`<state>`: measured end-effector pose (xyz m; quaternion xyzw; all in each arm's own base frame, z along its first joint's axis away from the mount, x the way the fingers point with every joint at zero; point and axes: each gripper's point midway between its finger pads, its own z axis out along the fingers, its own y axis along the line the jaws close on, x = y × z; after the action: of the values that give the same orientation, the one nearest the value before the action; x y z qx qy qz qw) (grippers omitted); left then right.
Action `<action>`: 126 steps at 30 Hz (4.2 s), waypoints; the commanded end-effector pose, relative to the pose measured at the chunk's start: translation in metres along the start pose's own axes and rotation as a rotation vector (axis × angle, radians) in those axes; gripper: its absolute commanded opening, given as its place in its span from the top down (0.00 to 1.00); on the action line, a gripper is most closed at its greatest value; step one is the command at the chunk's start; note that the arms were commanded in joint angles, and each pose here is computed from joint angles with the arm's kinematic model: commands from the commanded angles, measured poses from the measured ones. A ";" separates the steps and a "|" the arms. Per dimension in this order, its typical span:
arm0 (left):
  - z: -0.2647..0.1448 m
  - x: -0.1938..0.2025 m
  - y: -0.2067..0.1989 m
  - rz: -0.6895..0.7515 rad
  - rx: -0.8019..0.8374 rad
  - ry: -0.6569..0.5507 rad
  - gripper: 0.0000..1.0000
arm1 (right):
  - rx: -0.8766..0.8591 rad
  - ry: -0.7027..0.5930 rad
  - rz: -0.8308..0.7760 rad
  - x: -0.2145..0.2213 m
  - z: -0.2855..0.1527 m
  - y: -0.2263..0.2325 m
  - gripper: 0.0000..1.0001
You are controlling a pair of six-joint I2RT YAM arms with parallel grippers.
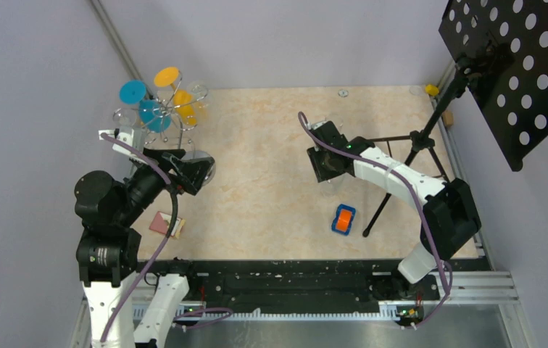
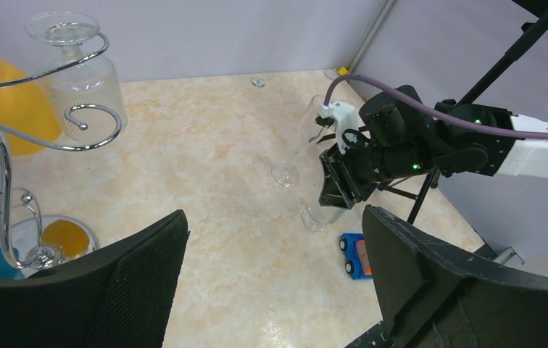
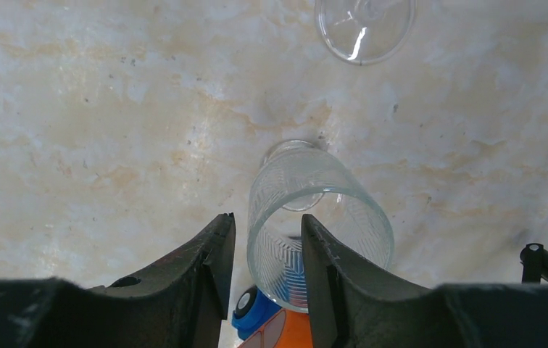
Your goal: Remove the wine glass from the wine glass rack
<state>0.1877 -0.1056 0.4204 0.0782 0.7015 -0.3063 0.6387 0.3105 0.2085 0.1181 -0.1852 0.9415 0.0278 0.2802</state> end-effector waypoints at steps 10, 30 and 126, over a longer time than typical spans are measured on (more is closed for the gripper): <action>0.042 -0.038 0.033 -0.204 -0.145 -0.052 0.14 | -0.221 -0.420 0.175 -0.083 -0.096 0.021 0.59; 0.130 -0.086 0.139 -0.370 -0.457 -0.249 0.46 | -0.598 -0.533 0.251 -0.078 -0.156 0.067 0.83; 0.140 -0.085 0.164 -0.752 -0.386 -0.418 1.00 | -0.678 -0.566 0.300 -0.069 -0.161 0.074 0.90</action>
<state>0.4189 -0.0401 0.3801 -0.3857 0.6445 -0.3796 0.5401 0.2534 0.2749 0.2667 -0.1140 0.8039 0.4059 0.4195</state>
